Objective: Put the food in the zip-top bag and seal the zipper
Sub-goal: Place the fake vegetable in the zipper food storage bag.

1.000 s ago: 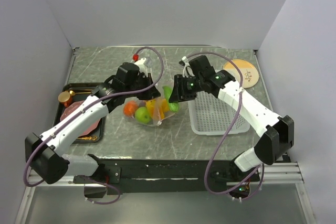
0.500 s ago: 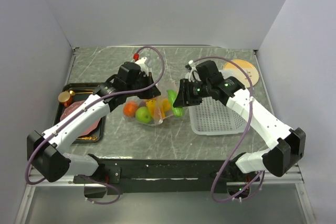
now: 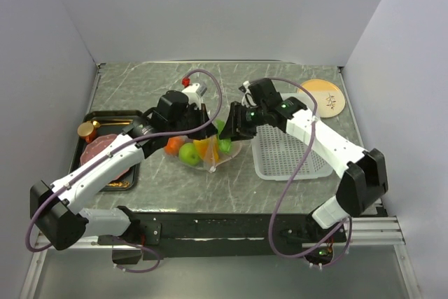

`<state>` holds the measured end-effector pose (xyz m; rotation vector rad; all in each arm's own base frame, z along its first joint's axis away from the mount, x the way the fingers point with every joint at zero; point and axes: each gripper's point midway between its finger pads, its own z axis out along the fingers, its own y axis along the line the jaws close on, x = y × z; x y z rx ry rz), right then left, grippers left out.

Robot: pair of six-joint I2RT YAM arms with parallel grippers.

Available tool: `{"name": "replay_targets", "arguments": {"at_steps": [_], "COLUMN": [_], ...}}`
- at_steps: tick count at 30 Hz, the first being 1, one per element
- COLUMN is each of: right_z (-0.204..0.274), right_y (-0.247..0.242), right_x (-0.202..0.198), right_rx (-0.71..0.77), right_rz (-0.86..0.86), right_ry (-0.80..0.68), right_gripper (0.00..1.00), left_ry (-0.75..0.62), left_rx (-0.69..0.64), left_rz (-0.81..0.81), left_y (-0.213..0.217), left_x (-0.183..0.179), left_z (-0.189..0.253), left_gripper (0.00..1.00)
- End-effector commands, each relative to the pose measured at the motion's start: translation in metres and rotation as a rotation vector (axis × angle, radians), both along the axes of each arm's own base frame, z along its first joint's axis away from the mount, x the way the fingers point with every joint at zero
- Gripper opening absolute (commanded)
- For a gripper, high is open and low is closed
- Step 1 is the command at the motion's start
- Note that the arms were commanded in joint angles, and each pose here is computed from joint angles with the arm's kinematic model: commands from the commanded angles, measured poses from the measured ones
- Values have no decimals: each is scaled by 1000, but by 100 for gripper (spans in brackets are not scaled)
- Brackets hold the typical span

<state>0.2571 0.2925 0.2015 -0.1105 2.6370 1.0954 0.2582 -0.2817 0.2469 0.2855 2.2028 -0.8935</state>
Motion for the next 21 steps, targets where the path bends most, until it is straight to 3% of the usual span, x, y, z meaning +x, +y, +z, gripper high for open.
{"name": "replay_targets", "arguments": {"at_steps": [1, 7, 12, 13, 14, 17, 21], "right_z": [14, 9, 22, 25, 26, 29, 22], "right_y": [13, 8, 0, 1, 2, 7, 12], "right_x": [30, 34, 35, 34, 33, 30, 26], "right_rx": [39, 36, 66, 77, 77, 77, 69], "right_rz": [-73, -131, -159, -157, -148, -121, -92], "right_ry": [-35, -102, -202, -215, -223, -247, -233], "right_gripper": [14, 16, 24, 27, 38, 49, 57], "left_ry": [-63, -80, -94, -101, -104, -115, -127], "left_rx": [-19, -37, -45, -53, -57, -62, -71], "left_rz": [-25, 3, 10, 10, 8, 20, 27], "left_y": [-4, -4, -8, -9, -10, -12, -13], "left_x": [-2, 2, 9, 10, 10, 15, 18], "left_z": [14, 27, 37, 43, 46, 54, 61], "left_gripper": [1, 1, 1, 1, 1, 1, 1]}}
